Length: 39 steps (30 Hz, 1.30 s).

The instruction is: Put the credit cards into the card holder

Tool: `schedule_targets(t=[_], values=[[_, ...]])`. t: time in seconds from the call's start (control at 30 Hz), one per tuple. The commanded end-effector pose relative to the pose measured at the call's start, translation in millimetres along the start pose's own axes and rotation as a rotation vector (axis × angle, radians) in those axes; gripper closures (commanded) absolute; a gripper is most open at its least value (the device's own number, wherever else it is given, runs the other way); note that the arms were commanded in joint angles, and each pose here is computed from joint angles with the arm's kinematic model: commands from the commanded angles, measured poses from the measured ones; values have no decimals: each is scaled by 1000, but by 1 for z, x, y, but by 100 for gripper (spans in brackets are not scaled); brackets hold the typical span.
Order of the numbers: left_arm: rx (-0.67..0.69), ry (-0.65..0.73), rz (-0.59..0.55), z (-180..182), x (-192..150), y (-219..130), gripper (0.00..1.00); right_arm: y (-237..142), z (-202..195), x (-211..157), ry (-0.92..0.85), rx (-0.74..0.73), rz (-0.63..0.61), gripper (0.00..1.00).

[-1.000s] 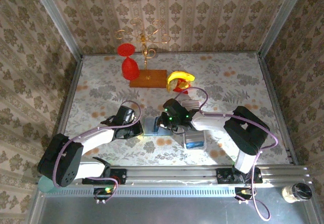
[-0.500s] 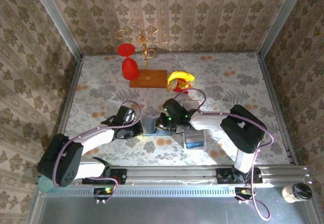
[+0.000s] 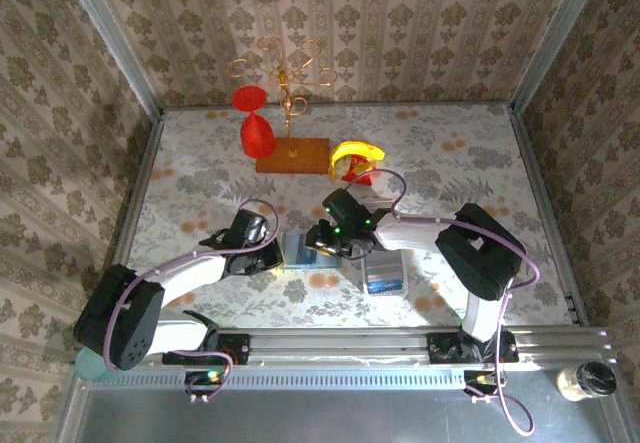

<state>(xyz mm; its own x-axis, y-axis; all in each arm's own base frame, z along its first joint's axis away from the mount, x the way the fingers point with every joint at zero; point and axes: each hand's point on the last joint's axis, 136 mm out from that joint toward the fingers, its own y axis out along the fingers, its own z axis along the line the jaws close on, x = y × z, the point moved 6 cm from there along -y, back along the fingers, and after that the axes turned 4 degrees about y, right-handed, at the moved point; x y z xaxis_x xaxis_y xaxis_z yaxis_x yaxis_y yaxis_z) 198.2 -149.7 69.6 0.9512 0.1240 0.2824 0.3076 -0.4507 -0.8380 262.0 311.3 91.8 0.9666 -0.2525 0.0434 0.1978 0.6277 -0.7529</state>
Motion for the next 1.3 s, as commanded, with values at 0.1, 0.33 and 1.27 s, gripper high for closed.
schedule_targets(t=[0.1, 0.33, 1.27], values=[[11, -6, 34, 4, -12, 3, 94, 7, -4, -1, -28, -57, 30, 69], [9, -6, 34, 4, -12, 3, 95, 13, 4, -1, -47, -55, 40, 76], [7, 0, 31, 2, -12, 2, 95, 16, 18, -3, -120, -135, 36, 74]])
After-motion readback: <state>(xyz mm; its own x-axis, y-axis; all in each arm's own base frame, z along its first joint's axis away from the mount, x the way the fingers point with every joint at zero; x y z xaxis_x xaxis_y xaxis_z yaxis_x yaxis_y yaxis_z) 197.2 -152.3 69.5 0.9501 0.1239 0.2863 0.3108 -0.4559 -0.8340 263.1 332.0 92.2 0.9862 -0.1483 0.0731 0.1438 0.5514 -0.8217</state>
